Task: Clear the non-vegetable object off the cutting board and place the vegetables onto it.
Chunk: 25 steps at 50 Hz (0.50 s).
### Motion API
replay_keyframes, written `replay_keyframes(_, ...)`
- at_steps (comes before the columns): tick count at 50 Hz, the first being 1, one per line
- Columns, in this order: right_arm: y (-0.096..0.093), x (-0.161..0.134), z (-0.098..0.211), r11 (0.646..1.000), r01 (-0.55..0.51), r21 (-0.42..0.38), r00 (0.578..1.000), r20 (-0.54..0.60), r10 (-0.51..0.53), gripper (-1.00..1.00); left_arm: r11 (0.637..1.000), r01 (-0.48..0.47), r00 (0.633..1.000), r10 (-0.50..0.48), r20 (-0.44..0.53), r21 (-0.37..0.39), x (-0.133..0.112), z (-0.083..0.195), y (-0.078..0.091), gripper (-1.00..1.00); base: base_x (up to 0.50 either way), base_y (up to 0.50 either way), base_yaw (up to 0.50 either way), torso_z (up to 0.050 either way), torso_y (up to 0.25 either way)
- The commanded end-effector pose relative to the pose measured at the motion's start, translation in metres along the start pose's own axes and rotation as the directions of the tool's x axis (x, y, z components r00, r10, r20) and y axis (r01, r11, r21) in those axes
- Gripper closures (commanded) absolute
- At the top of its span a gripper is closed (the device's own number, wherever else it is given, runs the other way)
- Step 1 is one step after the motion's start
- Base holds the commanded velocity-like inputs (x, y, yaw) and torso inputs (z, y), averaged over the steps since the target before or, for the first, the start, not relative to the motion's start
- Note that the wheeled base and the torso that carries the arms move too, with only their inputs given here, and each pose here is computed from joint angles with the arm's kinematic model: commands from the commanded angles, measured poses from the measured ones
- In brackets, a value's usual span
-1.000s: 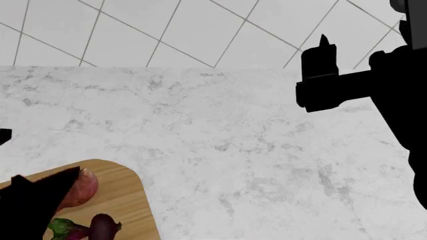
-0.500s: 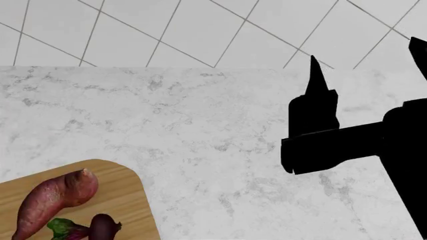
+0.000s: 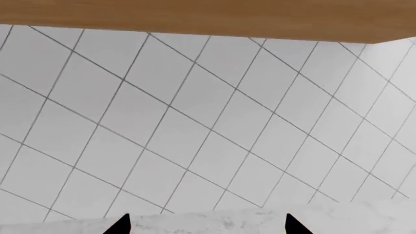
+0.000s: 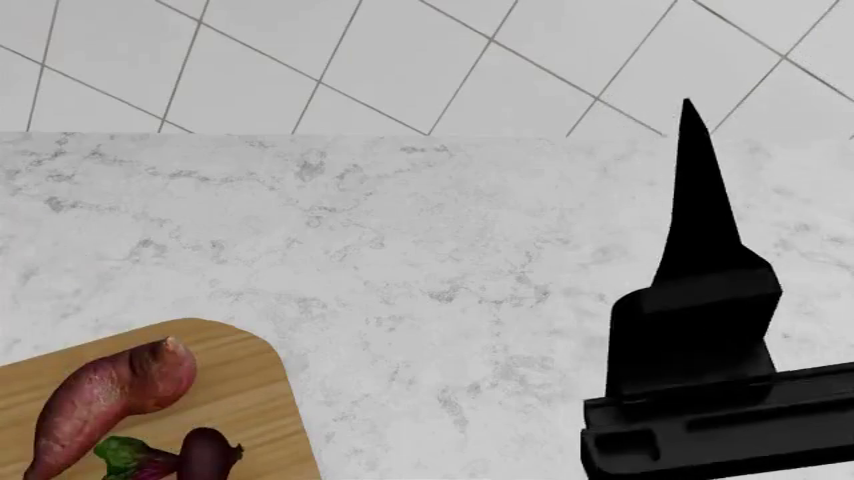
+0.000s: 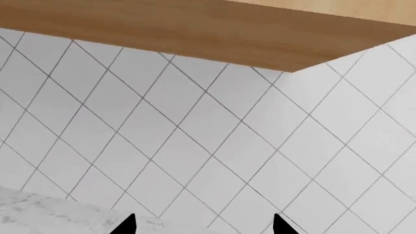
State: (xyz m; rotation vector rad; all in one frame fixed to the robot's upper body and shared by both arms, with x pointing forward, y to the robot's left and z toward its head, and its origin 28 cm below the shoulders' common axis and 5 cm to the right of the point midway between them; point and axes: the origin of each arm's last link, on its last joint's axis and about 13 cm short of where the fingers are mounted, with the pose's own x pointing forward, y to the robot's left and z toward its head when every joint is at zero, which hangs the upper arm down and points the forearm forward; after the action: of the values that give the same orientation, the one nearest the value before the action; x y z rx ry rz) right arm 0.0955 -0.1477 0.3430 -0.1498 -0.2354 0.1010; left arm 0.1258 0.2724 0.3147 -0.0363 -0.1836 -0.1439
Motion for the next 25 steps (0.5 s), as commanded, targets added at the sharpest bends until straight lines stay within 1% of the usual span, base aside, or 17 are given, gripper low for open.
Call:
replay_keyframes(1,0.004,-0.021,0.018,0.998,0.022,-0.052,0.984,0.178,-0.012,-1.00,0.992,0.074,0.992,-0.083,0.094,0.098,-0.020,0.014,-0.014,-1.00,0.00,0.00,0.00,0.000,0.000)
replay_keyframes(7,0.004,-0.031,0.030,0.996,0.037,-0.081,0.974,0.228,-0.018,-1.00,0.990,0.083,0.985,-0.100,0.142,0.117,-0.033,0.031,-0.018,-1.00,0.00,0.00,0.00,0.000,0.000)
replay_keyframes(13,0.003,-0.038,0.038,0.994,0.054,-0.093,0.966,0.258,-0.029,-1.00,0.985,0.099,0.976,-0.124,0.181,0.141,-0.048,0.044,-0.020,-1.00,0.00,0.00,0.00,0.000,0.000)
replay_keyframes(25,-0.001,-0.055,0.058,0.986,0.096,-0.136,0.940,0.338,-0.045,-1.00,0.983,0.086,0.958,-0.126,0.258,0.160,-0.062,0.059,-0.020,-1.00,0.00,0.00,0.00,0.000,0.000)
